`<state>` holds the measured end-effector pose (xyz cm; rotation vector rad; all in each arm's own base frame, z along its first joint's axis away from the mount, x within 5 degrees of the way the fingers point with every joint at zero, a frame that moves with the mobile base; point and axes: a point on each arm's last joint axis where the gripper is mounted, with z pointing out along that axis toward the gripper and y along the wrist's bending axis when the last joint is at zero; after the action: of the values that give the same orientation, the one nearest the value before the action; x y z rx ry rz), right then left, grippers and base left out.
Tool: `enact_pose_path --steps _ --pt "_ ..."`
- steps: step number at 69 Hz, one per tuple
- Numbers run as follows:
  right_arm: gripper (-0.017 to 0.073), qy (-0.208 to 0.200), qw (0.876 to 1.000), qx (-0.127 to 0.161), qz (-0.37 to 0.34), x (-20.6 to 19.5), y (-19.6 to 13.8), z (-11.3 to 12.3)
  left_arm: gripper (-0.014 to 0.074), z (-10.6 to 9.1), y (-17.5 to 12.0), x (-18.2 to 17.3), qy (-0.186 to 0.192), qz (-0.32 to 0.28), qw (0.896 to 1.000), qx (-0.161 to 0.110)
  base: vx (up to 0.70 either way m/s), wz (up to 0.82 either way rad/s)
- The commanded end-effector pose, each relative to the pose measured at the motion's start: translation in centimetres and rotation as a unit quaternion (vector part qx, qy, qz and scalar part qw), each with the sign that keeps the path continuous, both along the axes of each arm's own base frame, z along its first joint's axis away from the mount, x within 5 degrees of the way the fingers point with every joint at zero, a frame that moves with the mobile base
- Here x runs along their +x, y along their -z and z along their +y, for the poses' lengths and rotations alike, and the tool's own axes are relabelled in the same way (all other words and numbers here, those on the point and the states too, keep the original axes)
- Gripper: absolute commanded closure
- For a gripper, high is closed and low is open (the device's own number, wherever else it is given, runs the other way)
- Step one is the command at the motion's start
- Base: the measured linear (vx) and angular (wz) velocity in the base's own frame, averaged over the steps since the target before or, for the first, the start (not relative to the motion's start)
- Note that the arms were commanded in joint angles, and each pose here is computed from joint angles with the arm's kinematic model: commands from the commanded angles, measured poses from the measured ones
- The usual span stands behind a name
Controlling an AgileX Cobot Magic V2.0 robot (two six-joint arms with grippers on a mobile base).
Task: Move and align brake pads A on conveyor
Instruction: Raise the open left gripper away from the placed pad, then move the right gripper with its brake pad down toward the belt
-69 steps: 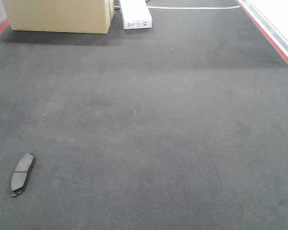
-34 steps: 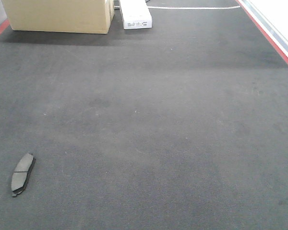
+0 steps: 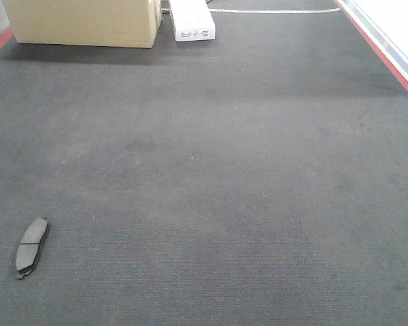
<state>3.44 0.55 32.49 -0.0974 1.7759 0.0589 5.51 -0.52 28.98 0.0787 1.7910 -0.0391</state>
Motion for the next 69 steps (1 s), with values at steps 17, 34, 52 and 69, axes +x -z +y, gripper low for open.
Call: enact_pose_path --steps 17,34,52,69 --pt "0.0565 0.004 0.999 0.0 -0.054 0.2 -1.6 -0.1 0.0161 0.0 -1.4 0.1 0.0 -0.042 0.999 -0.007 0.0 0.0" --pt "0.0565 0.006 0.997 0.001 -0.073 0.2 -2.0 -0.1 0.0161 0.0 -1.4 0.1 0.0 -0.042 0.999 -0.007 0.0 0.0" --pt "0.0565 0.006 0.997 0.008 -0.076 0.2 -2.0 -0.1 0.0161 0.0 -1.4 0.1 0.0 -0.042 0.999 -0.007 0.0 0.0" --pt "0.056 -0.007 0.999 0.047 0.003 2.1 -1.7 0.4 0.0161 0.0 -1.4 0.1 0.0 -0.042 0.999 -0.007 0.0 0.0"
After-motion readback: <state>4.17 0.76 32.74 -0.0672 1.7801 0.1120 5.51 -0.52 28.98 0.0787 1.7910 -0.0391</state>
